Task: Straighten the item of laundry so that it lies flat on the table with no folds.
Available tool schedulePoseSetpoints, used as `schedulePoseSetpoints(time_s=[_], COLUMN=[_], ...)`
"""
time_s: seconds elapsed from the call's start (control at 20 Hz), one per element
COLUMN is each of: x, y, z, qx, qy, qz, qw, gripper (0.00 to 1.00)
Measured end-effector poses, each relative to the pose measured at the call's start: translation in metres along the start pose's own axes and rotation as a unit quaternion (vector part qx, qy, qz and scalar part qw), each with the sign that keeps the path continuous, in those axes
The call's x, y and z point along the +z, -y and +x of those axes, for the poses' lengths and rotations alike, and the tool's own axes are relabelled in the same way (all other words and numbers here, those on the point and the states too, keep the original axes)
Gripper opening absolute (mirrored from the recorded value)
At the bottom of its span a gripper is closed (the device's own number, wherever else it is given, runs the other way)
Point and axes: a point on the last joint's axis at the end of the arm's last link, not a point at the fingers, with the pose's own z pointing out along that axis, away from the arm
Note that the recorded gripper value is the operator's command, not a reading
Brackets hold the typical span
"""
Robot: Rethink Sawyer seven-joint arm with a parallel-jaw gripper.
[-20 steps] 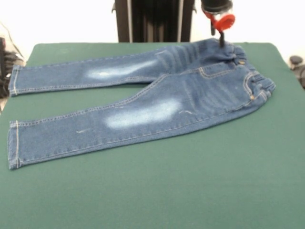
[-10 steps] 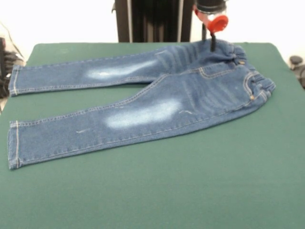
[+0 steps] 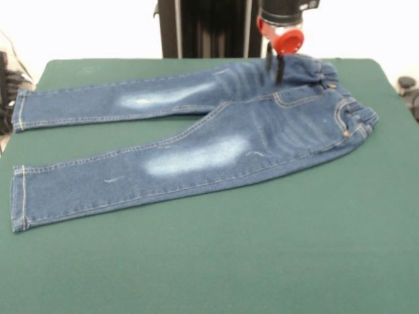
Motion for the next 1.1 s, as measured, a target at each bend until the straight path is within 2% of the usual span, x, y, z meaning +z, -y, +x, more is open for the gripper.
schedulePoseSetpoints(time_s=[0.2, 0.25, 0.55, 0.95, 1.1], x=[-0.005, -0.007, -0.001, 0.019, 0.037], y=[-0.025, -0.039, -0.070, -0.085, -0.086], z=[0.002, 0.006, 0.001, 0.006, 0.014], qx=[0.020, 0.025, 0.047, 0.075, 0.077], qy=[0.018, 0.017, 0.017, 0.009, 0.003], qz=[-0.013, -0.022, -0.039, -0.033, -0.023], qw=[0.9996, 0.9993, 0.9980, 0.9966, 0.9968], gripper=[1.00, 1.00, 1.00, 1.00, 1.00])
